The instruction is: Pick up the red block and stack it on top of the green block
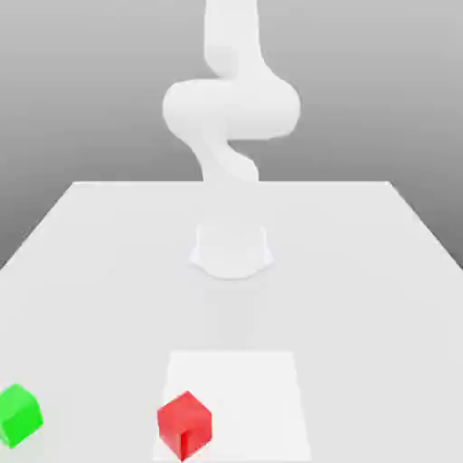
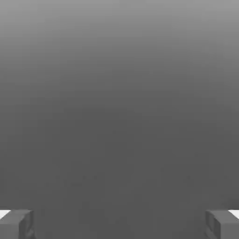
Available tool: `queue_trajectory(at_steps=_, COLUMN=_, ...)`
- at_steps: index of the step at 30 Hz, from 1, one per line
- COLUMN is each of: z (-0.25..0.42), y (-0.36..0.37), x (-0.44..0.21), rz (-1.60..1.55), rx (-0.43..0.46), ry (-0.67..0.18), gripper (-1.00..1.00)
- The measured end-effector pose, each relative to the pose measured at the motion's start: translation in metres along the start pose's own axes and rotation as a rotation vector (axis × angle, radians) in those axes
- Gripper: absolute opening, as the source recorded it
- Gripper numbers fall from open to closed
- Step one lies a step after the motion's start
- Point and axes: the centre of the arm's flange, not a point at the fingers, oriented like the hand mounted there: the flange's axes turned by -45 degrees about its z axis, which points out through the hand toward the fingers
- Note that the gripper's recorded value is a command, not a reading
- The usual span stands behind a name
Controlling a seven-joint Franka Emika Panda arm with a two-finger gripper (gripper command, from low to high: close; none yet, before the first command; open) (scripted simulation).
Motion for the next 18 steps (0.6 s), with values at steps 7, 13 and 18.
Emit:
queue_trajectory(at_steps=7, z=0.144, y=0.019, x=-0.027, rz=-0.167, rx=0.109, ry=-0.200, gripper=0.00)
queue_trajectory(at_steps=13, z=0.251, y=0.027, x=-0.080, rz=-0.310, rx=0.176, ry=-0.359, gripper=0.00)
queue_trajectory(at_steps=18, z=0.324, y=0.035, x=-0.140, rz=-0.435, rx=0.214, ry=-0.490, gripper=0.00)
